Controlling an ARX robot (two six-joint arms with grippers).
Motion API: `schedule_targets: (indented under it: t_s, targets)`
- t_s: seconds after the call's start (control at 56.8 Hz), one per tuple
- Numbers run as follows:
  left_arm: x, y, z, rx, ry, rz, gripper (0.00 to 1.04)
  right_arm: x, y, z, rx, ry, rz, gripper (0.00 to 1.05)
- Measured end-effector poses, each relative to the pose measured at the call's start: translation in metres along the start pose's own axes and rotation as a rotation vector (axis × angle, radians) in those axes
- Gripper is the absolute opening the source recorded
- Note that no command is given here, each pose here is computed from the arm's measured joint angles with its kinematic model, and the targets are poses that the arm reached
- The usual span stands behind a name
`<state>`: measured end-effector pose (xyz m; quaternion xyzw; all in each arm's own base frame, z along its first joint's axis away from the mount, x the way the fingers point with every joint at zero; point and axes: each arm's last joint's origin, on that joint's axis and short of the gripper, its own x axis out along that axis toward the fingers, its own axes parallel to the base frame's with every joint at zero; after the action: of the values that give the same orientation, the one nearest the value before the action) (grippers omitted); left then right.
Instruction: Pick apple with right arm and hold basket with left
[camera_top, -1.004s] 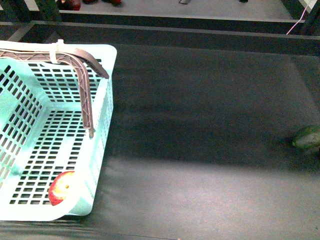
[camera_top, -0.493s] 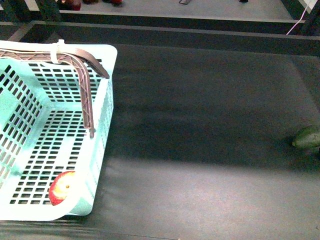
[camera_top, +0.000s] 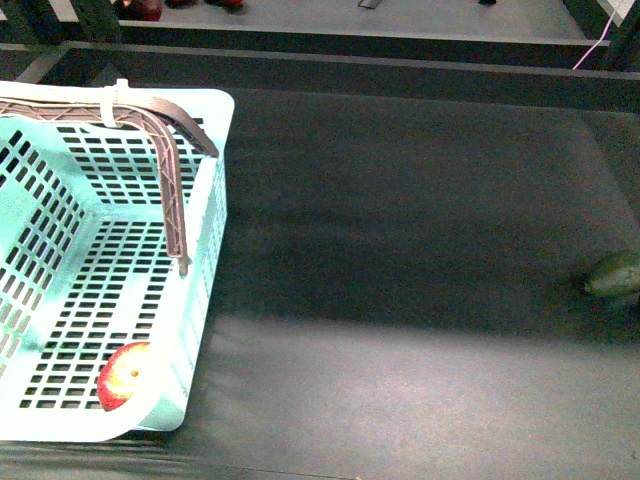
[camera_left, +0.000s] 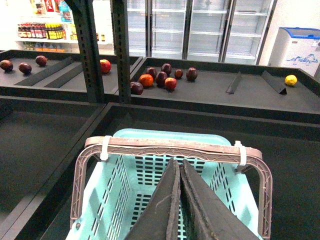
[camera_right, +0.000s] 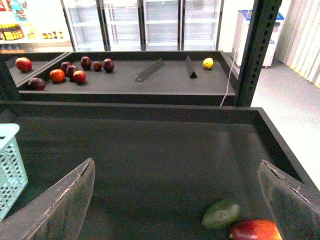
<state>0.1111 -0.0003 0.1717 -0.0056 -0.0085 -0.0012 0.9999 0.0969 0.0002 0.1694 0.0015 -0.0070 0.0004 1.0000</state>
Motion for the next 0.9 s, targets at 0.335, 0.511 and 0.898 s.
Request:
schedule_targets:
  t_s: [0.335,0.511,0.898]
  targets:
    - [-0.014,0.000,-0.003,0.000,0.008,0.000,0.03,0.000,0.000,0.000,0.000,0.000,0.000,0.96]
    - [-0.014,0.000,-0.003,0.000,0.005,0.000,0.03,0.000,0.000,0.000,0.000,0.000,0.000,0.96]
    - [-0.014,0.000,-0.003,0.000,0.005,0.000,0.03,0.000,0.000,0.000,0.000,0.000,0.000,0.96]
